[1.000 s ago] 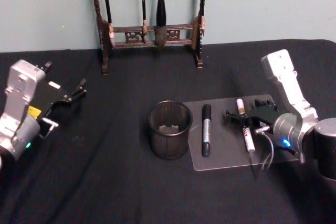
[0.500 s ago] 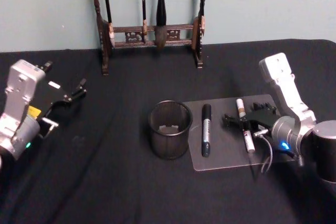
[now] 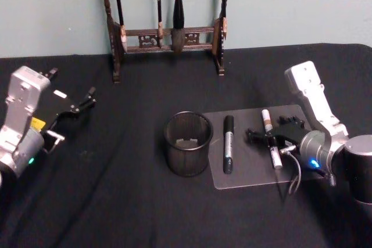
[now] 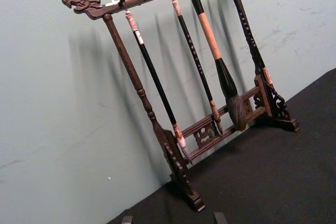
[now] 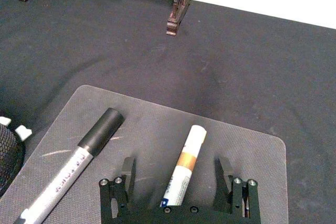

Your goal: Pick up the water-based marker from the table and place it into the pen holder.

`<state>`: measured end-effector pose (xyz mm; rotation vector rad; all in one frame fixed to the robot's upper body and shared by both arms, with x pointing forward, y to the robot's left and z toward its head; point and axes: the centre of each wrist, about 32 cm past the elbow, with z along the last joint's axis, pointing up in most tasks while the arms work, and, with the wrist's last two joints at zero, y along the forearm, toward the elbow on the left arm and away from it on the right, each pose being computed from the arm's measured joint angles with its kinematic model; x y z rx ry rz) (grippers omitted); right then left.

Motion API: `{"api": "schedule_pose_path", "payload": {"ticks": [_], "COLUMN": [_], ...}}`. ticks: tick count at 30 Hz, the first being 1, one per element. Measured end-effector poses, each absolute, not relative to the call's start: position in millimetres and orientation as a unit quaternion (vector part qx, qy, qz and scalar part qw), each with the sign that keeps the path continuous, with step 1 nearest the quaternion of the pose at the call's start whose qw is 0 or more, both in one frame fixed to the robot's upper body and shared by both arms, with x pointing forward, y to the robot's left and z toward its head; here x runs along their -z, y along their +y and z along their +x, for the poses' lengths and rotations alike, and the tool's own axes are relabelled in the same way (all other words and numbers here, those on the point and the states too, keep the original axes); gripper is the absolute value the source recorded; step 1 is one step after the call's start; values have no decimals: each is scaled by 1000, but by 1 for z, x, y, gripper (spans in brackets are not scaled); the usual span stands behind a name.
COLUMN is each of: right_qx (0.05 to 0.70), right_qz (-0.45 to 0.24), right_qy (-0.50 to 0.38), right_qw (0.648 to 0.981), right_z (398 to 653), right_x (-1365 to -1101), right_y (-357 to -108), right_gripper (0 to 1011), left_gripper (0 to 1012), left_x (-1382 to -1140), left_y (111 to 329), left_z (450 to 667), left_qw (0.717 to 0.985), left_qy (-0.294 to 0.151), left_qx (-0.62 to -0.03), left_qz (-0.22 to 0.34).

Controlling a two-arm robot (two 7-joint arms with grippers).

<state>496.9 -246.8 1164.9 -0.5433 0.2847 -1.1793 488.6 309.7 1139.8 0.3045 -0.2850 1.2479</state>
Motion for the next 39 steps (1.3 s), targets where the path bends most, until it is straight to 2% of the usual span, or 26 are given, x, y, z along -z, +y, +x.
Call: {"api": "schedule_pose_path", "payload": {"ticks": [39], "right_qx": [549], "right_qz": [-257], "right_qy": [132], "right_qw": [784], "right_z": [498], "right_x": [-1164], "right_y": [-246], "right_gripper": [1002], "left_gripper": [1001], "left_x": [-1140], "left_y": [310], "left_z": [489], "left_qw": [791], "left_qy": [-132], "left_qx": [-580], "left_qz": [141]}}
